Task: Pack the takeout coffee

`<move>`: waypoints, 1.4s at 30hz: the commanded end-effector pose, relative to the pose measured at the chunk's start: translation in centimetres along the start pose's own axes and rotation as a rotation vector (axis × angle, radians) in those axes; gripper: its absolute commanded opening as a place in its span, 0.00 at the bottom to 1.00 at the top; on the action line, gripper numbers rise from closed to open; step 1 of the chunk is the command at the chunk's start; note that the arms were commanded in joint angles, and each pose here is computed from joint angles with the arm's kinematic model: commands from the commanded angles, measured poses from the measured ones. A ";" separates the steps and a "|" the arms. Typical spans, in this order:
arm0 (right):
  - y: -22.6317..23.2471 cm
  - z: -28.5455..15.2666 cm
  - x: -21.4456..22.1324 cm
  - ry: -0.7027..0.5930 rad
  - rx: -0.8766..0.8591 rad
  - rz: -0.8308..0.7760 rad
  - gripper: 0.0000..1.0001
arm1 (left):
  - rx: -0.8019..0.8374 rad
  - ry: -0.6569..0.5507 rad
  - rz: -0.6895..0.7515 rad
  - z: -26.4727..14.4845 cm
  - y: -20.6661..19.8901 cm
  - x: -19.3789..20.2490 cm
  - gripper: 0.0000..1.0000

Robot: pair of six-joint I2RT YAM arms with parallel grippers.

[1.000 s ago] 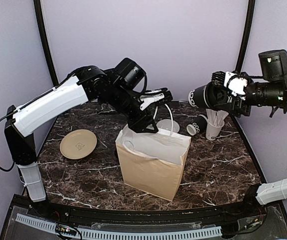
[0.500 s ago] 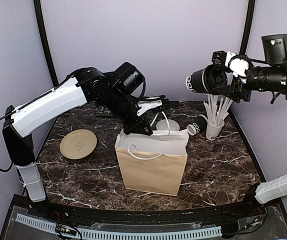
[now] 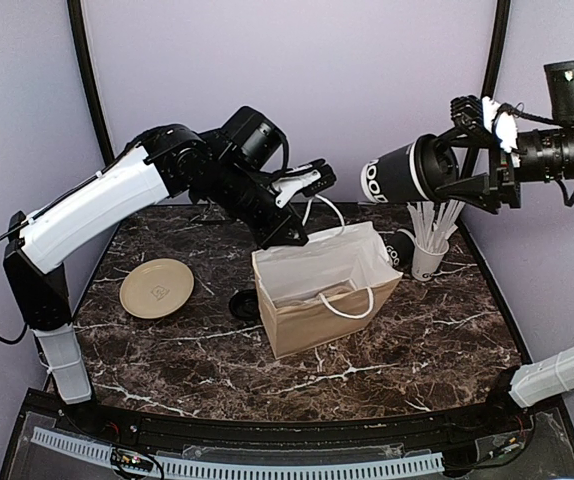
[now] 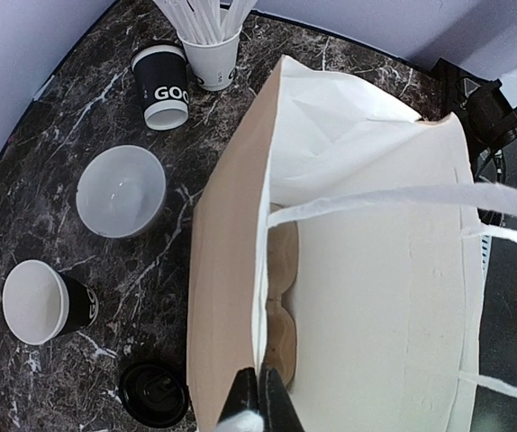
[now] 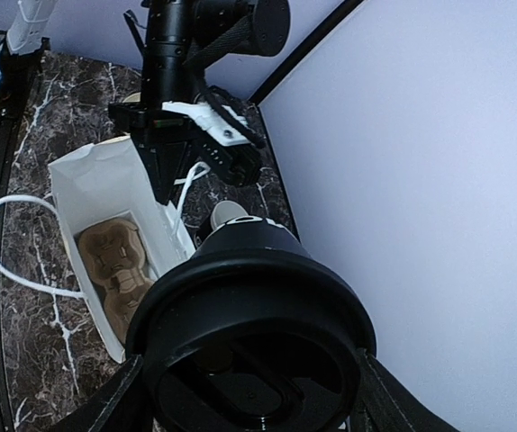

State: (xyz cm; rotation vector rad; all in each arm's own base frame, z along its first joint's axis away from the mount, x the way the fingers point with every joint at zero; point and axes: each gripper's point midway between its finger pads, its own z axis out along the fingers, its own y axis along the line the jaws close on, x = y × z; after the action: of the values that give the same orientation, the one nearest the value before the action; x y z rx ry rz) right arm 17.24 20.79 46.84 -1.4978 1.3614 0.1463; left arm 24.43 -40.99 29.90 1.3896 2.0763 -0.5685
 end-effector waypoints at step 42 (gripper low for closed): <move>11.3 9.0 2.8 0.251 -0.235 -0.287 0.50 | 0.023 -0.199 0.046 -7.3 -5.0 -4.6 0.77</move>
State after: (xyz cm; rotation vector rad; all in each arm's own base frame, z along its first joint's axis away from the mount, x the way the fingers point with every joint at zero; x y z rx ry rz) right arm 15.35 28.41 33.35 -1.9561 1.3498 -0.0816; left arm 22.65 -43.25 31.77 1.3585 2.0525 -0.6537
